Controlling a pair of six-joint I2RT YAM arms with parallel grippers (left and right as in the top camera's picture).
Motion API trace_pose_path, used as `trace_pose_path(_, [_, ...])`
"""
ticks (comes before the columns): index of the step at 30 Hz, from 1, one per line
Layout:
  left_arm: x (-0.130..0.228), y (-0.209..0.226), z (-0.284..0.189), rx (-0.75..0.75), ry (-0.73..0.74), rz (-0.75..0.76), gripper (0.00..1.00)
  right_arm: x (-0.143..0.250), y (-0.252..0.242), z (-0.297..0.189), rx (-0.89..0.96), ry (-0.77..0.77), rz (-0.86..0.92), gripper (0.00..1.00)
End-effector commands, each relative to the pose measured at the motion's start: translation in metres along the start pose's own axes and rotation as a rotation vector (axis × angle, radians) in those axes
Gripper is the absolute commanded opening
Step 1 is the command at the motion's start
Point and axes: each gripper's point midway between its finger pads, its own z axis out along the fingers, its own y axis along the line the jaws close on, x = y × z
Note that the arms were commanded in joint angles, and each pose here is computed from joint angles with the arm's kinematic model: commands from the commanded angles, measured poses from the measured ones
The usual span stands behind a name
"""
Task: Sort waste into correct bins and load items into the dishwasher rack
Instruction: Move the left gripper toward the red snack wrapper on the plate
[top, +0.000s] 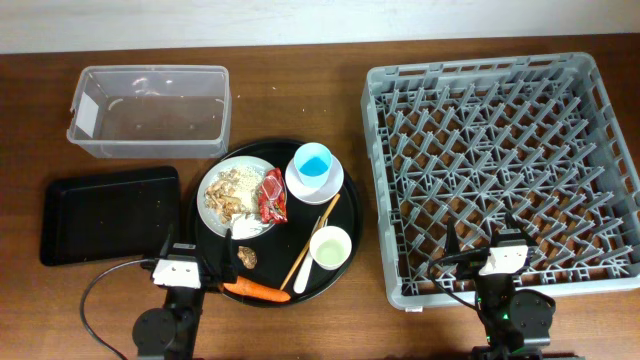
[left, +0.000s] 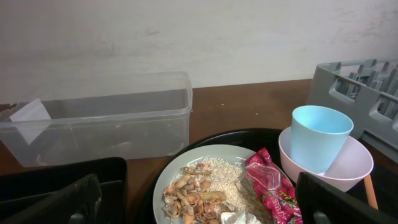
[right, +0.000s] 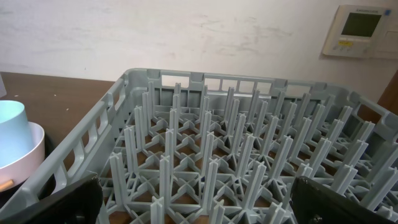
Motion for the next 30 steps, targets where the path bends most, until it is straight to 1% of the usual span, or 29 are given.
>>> trace_pose_path(1, [0.001,-0.002,0.000,0.013,0.000,0.015,0.99,0.002,0.002,0.000,-0.004,0.003,0.008,0.99])
trace_pose_path(21, [0.001,-0.002,0.000,0.013,-0.001,0.015,0.99,0.000,0.001,-0.001,-0.004,0.002,0.017,0.99])
trace_pose_path(23, [0.001,-0.005,-0.003,0.029,0.027,0.003,0.99,-0.007,0.001,-0.006,-0.006,0.035,0.080,0.99])
trace_pose_path(25, [-0.009,-0.005,-0.010,0.030,0.062,-0.003,0.99,-0.019,0.005,-0.016,-0.035,0.121,0.093,0.99])
trace_pose_path(26, [-0.015,-0.005,-0.012,0.030,0.080,-0.020,0.99,-0.026,0.006,-0.022,-0.048,0.160,0.105,0.99])
trace_pose_path(27, [-0.023,-0.005,-0.015,0.029,0.101,-0.070,0.99,-0.038,0.009,-0.027,-0.066,0.195,0.108,0.99])
trace_pose_path(28, [-0.028,-0.005,-0.016,0.027,0.143,-0.106,0.99,-0.046,0.010,-0.031,-0.077,0.237,0.111,0.99])
trace_pose_path(30, [-0.035,-0.013,-0.014,0.074,0.274,-0.128,0.99,-0.065,0.019,-0.041,-0.140,0.380,0.129,0.99])
